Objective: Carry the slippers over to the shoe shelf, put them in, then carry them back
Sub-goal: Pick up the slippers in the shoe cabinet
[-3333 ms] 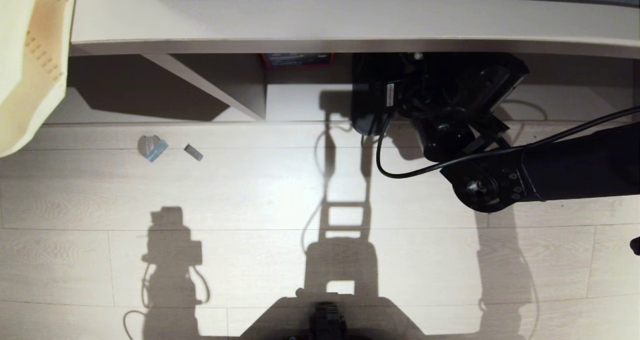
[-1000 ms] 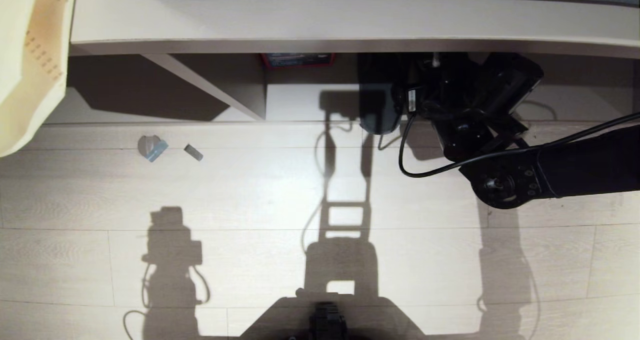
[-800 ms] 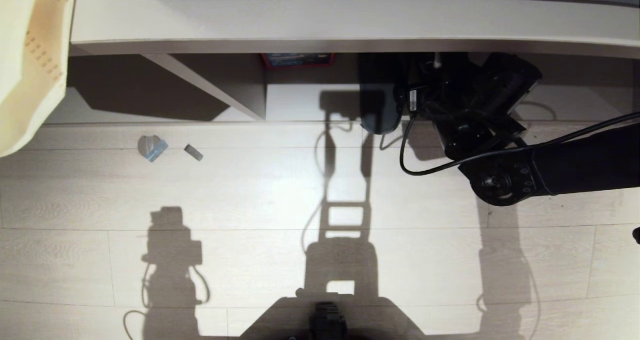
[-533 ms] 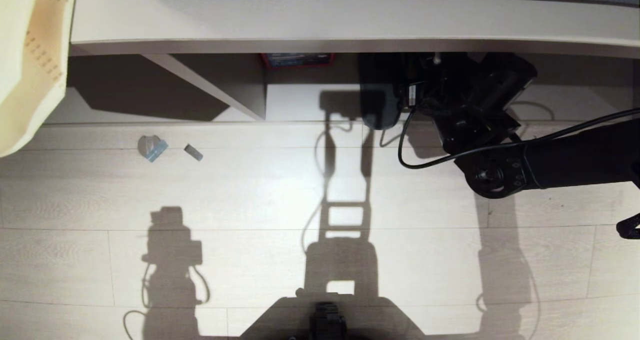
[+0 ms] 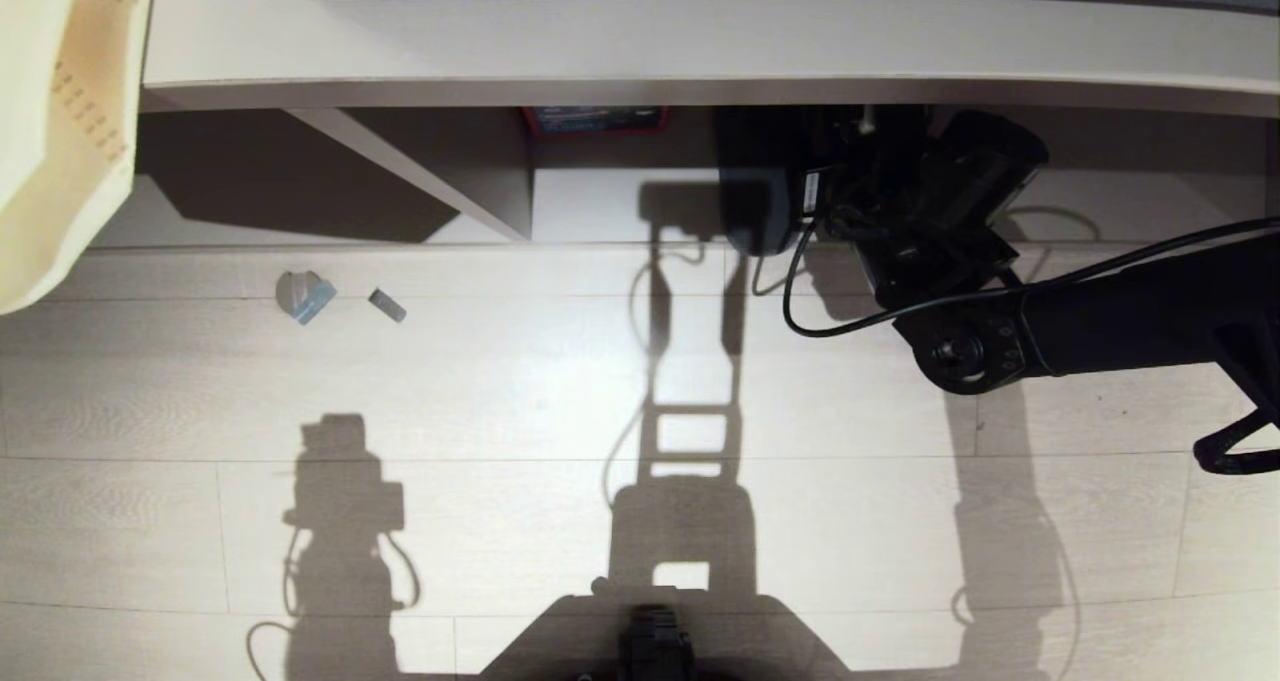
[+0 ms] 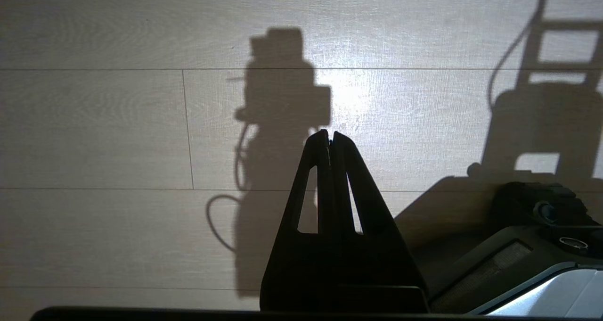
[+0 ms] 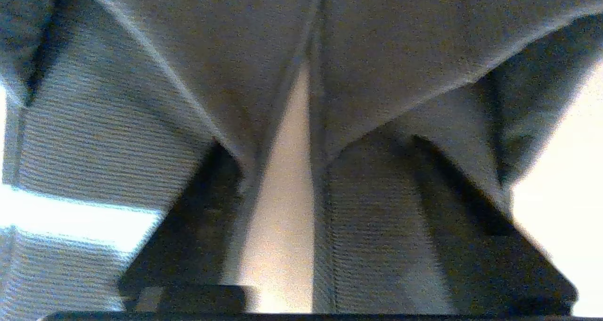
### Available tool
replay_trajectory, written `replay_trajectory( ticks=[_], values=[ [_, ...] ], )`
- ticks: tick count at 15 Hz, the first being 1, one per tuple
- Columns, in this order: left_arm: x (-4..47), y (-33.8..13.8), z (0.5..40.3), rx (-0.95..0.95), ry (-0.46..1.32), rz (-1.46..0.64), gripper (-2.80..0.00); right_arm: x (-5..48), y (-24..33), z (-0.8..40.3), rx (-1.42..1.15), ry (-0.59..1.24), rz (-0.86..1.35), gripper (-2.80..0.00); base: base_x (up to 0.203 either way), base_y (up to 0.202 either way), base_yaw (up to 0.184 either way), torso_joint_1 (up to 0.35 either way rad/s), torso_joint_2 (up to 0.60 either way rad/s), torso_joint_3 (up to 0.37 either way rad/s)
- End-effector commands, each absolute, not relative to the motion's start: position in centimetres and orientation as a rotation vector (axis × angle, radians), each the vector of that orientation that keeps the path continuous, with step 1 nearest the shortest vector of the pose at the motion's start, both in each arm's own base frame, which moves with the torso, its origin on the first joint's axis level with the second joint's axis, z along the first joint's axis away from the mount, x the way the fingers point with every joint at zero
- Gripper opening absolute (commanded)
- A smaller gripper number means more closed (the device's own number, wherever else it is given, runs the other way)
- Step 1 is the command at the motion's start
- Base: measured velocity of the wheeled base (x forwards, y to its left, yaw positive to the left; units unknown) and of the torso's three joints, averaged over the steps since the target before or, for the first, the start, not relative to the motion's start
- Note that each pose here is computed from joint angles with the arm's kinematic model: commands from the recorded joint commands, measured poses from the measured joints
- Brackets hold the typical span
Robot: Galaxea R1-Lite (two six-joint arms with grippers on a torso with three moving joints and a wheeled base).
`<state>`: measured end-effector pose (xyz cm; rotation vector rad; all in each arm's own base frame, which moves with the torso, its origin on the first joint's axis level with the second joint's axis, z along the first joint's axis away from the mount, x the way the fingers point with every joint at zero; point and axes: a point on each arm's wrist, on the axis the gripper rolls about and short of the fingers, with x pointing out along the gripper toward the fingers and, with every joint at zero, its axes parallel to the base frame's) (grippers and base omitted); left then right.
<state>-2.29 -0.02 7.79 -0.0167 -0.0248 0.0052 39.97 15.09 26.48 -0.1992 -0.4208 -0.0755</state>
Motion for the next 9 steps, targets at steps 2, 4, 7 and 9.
replay_trajectory(
  ticks=[2,4,7,9],
  values=[
    [-2.22,-0.02,7.59,-0.017,-0.017,0.006,-2.80,41.00,14.72,26.59,-0.192,-0.469,-0.081,-2.80,0.000,0.000,0.000,0.000,0.00,0.000],
    [-2.22,-0.02,7.59,-0.017,-0.017,0.006,-2.80,41.31,14.78,26.43,-0.194,-0.479,-0.069,-2.80,0.000,0.000,0.000,0.000,0.00,0.000],
    [-2.22,-0.02,7.59,-0.017,-0.017,0.006,-2.80,41.47,14.85,26.30,-0.194,-0.481,-0.062,-2.80,0.000,0.000,0.000,0.000,0.00,0.000],
    [-2.22,-0.02,7.59,-0.017,-0.017,0.006,-2.80,40.86,14.68,26.74,-0.189,-0.483,-0.058,-2.80,0.000,0.000,0.000,0.000,0.00,0.000]
  ],
)
